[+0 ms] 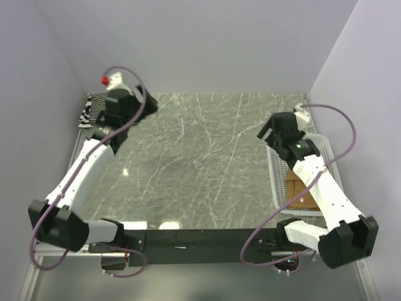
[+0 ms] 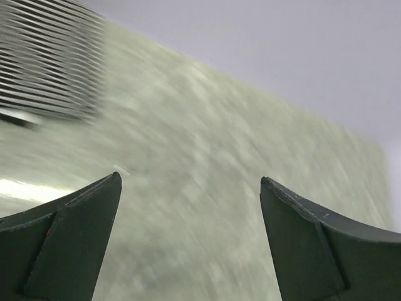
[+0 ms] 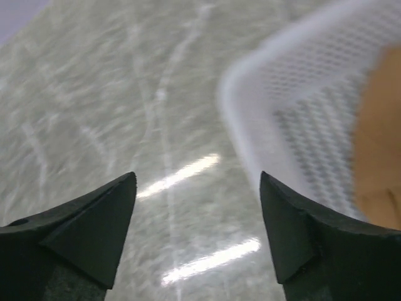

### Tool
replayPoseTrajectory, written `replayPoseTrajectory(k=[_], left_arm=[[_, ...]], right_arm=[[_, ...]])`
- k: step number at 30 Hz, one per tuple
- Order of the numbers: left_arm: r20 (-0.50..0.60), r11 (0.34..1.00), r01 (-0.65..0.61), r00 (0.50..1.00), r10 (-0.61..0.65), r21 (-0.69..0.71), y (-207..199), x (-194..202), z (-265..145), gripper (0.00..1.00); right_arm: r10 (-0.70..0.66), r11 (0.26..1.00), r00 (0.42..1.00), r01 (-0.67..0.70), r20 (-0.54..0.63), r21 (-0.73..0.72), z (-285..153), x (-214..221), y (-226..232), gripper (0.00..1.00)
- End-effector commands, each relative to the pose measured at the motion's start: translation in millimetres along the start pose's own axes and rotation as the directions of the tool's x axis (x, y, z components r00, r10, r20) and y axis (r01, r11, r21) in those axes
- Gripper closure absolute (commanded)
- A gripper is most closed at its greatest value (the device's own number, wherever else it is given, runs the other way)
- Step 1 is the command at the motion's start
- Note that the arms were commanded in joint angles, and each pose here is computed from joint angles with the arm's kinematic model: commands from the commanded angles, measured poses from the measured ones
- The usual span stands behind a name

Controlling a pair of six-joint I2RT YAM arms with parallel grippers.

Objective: Fold and stack the tank tops
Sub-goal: Grab the tank top from the pile

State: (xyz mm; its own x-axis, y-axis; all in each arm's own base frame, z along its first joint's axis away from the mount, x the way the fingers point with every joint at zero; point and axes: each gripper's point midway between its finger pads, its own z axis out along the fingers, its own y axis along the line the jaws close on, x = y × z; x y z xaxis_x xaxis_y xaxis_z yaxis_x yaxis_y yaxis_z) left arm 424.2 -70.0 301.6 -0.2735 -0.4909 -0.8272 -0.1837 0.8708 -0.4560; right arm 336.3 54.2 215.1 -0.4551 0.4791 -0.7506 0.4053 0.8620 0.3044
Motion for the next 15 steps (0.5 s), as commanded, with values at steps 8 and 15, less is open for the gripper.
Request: replayPoseTrajectory(k=[8,15], left_arm=[[-0.223,0.883,-0.107,0.947,0.23,0.456,-123.6,123.4,-104.7,0.02],[-0.274,0.846,-0.134,0.91,0.312,0.516,-139.8,158.4,-116.7,0.03]], right_arm=[[0.254,0.819,0.959,-0.281,0.124,0.501,29.1,9.4,-162.4,0.04],[0.4,0.661,0.905,-0.393,0.143,0.64,72.0,27.4,-220.3,0.04]])
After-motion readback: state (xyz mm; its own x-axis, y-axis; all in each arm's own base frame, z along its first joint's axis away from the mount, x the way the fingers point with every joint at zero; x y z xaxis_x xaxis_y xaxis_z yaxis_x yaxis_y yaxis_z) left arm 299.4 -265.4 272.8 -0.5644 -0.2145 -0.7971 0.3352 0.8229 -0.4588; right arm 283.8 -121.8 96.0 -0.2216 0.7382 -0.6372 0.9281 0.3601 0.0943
